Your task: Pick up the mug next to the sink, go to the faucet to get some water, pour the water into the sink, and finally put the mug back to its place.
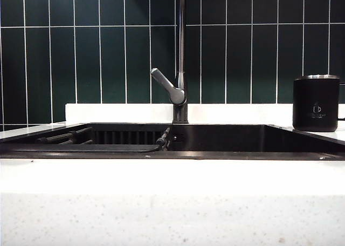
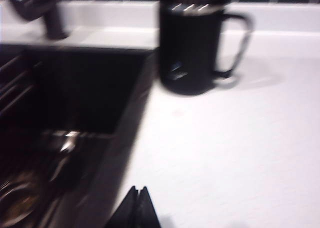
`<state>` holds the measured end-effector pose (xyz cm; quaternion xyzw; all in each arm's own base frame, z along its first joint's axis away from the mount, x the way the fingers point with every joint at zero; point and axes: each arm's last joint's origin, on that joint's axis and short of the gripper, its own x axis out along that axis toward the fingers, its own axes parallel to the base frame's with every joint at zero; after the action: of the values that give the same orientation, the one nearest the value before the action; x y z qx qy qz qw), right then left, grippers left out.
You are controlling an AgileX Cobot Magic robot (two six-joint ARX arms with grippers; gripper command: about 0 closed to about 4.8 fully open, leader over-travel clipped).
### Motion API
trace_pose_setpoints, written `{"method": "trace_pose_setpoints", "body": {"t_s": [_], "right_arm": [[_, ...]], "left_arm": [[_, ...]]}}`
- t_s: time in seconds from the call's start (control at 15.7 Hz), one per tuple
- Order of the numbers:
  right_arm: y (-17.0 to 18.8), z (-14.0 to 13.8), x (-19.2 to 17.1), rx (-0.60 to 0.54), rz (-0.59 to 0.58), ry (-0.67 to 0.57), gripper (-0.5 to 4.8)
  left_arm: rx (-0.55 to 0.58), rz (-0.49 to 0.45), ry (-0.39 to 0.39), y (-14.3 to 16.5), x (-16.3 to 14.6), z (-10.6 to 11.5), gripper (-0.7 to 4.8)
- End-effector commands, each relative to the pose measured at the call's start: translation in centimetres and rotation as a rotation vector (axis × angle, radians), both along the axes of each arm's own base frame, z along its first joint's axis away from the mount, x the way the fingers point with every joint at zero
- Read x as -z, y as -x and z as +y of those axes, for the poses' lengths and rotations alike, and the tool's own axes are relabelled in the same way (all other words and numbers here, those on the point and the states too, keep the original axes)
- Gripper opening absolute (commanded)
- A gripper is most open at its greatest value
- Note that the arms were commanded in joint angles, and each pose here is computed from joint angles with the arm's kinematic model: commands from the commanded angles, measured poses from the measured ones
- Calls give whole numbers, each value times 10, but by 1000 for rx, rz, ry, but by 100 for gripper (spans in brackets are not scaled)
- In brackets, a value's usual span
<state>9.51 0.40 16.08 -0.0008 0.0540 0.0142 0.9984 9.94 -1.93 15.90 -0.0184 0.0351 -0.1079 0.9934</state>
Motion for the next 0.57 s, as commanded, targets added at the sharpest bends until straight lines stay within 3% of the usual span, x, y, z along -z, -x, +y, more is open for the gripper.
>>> {"method": "trace_pose_setpoints", "body": {"t_s": [0.06, 0.26, 0.57], "right_arm": [[0, -1, -6, 46, -52, 5, -1], [0, -3, -7, 103, -61, 35, -1], [0, -3, -6, 107, -56, 34, -1]], "left_arm": [[-64, -10, -12, 0, -2, 2, -6], [-113, -21, -58, 0, -3, 3, -6], [-100, 42, -34, 0, 3, 3, -6]]}}
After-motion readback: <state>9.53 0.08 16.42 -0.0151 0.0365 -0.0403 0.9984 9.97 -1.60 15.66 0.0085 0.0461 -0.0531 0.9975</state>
